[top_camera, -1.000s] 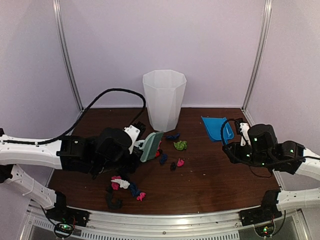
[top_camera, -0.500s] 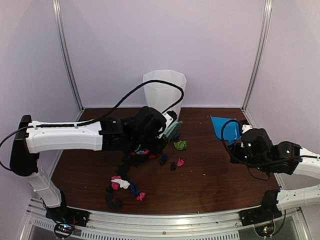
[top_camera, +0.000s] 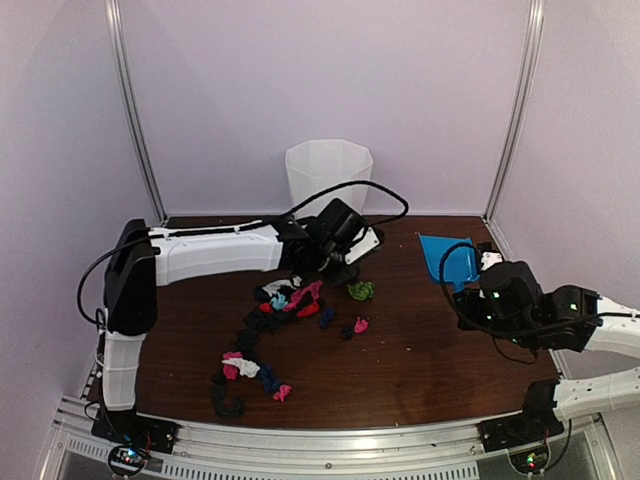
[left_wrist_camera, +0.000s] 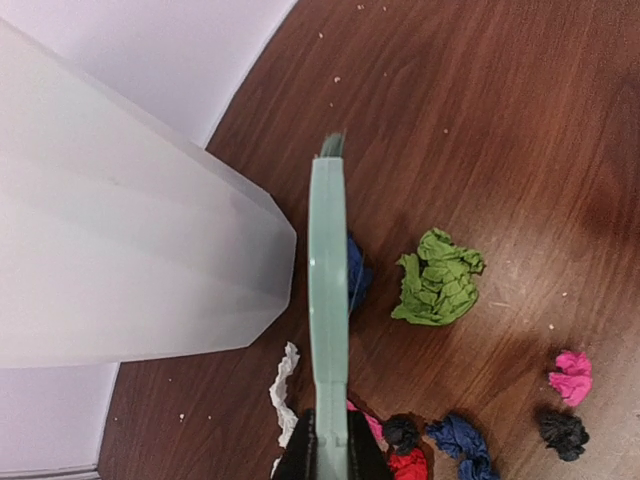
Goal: Sweep away the paper scraps from the table
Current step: Sweep the paper scraps from the center of the board.
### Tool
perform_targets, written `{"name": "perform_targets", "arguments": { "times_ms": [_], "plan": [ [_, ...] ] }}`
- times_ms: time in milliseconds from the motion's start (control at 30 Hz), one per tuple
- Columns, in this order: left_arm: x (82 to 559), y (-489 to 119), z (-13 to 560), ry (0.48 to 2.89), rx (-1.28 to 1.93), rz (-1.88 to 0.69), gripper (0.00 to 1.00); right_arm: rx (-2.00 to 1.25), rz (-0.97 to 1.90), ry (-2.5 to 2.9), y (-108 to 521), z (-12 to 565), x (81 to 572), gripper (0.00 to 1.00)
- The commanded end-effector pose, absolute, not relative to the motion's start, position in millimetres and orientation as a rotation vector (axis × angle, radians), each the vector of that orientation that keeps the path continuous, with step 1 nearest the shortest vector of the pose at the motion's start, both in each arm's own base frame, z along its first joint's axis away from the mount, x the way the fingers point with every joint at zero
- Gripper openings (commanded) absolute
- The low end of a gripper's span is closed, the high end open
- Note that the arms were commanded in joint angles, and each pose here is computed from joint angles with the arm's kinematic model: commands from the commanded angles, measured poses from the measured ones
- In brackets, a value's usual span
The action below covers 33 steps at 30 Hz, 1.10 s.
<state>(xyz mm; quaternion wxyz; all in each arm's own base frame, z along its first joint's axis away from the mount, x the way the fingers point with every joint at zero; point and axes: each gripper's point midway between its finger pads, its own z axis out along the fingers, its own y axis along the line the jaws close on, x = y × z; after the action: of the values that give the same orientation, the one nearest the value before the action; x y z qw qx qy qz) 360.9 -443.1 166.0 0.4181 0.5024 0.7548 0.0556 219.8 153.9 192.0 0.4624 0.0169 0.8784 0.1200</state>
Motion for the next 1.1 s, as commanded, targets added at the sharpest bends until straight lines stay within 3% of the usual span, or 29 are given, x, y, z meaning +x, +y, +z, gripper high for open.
{"name": "perform_targets", "arguments": {
  "times_ms": [0,300,600,767,900,1067],
  "plan": [
    [381.8,-438.6,141.8,1.847,1.417,0.284,0.0,0.048,0.278,2.14,153.6,191.7,220.3,0.0],
    [392.4,-441.1,118.0,1.786,1.565,0.389,0.0,0.033,0.277,2.141,155.8,191.6,219.3,0.0],
    [346.5,-430.5,105.9,1.873,1.711,0.281,0.0,0.014,0.29,2.141,159.3,192.2,218.7,0.0],
    [320.0,-426.0,155.7,1.854,1.646,0.135,0.0,0.013,0.311,2.133,159.7,195.5,216.9,0.0],
    [326.8,-427.9,208.9,1.752,1.498,0.125,0.0,0.013,0.318,2.127,159.7,197.4,216.4,0.0],
    [355.0,-428.7,201.5,1.726,1.447,0.254,0.0,0.013,0.317,2.127,159.7,197.2,216.0,0.0]
  ]
}}
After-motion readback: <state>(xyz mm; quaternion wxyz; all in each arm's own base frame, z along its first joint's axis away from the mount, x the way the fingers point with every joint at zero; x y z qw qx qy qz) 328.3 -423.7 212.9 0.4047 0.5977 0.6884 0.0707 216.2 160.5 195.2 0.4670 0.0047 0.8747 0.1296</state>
